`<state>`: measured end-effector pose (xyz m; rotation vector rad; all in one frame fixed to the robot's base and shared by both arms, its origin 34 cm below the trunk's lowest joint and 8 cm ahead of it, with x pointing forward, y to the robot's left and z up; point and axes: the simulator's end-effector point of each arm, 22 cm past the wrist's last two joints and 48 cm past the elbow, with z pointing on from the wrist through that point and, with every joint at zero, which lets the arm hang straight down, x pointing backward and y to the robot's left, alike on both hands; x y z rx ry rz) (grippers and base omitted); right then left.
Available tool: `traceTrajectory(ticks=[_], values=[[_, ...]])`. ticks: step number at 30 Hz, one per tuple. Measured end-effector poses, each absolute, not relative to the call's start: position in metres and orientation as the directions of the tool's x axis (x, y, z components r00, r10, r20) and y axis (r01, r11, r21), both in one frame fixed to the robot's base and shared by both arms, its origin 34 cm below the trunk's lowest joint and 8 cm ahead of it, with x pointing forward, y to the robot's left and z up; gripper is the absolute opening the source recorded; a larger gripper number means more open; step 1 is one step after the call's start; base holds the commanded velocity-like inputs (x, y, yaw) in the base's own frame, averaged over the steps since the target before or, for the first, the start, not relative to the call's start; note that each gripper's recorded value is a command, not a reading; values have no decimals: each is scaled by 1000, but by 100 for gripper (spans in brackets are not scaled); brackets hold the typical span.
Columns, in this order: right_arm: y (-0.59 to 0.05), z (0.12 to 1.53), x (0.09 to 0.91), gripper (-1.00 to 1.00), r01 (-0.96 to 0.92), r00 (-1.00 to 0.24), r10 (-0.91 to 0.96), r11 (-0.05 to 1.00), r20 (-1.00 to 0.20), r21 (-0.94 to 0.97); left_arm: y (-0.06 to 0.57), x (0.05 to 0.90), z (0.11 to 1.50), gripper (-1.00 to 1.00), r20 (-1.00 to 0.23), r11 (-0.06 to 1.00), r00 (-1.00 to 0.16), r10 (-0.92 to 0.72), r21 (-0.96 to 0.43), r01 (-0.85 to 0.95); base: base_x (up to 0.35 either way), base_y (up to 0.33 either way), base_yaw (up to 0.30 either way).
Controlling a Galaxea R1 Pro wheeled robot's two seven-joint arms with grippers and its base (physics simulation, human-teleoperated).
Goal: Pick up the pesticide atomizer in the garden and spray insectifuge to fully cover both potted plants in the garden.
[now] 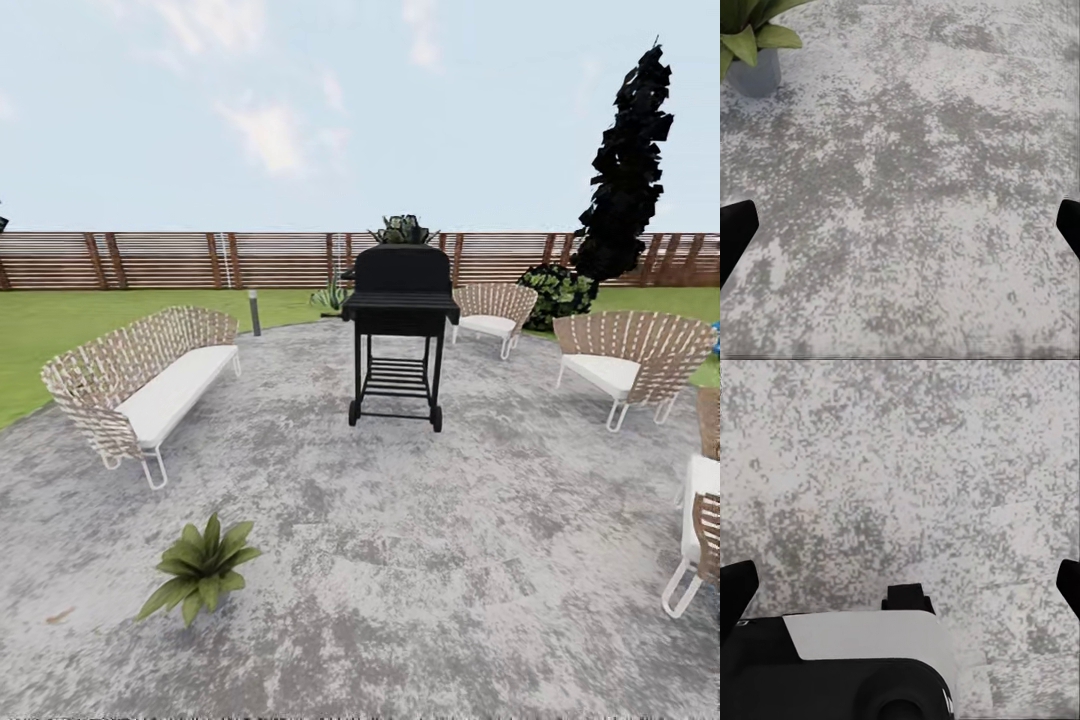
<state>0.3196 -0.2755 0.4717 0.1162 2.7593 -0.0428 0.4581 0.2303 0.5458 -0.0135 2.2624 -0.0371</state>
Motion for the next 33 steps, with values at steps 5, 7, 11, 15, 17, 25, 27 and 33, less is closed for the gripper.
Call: traceTrajectory(ticks=[5, 7, 11, 15, 17, 25, 27, 33], values=[[-277, 472, 320, 100, 90, -925, 78, 996, -373, -15, 230, 458, 546, 100, -770, 1000, -638, -22, -31, 3, -116, 71, -14], [-277, 472, 320, 100, 90, -925, 77, 996, -373, -15, 230, 458, 546, 100, -770, 1000, -638, -22, -31, 3, -17, 7, -1], [-277, 472, 320, 100, 90, -925, 77, 996, -373, -16, 230, 458, 546, 100, -770, 1000, -638, -21, -31, 4, -6, 2, 0], [-277, 472, 320, 100, 90, -925, 77, 996, -373, -16, 230, 458, 546, 100, -770, 1000, -638, -21, -31, 4, -1, 0, 0], [-277, 472, 320, 100, 89, -925, 77, 996, -373, -17, 230, 458, 546, 100, -770, 1000, -638, -21, -31, 4, 0, 0, 0], [-278, 472, 320, 100, 91, -925, 78, 996, -373, -19, 230, 458, 546, 100, -770, 1000, -638, -21, -31, 4, 0, 66, -21], [-277, 472, 320, 100, 91, -925, 78, 996, -373, -18, 230, 458, 546, 100, -770, 1000, -638, -21, -31, 4, 0, 239, -202], [-278, 472, 320, 100, 91, -925, 77, 996, -373, -19, 230, 458, 546, 100, -770, 1000, -638, -21, -31, 4, 0, 269, -201]])
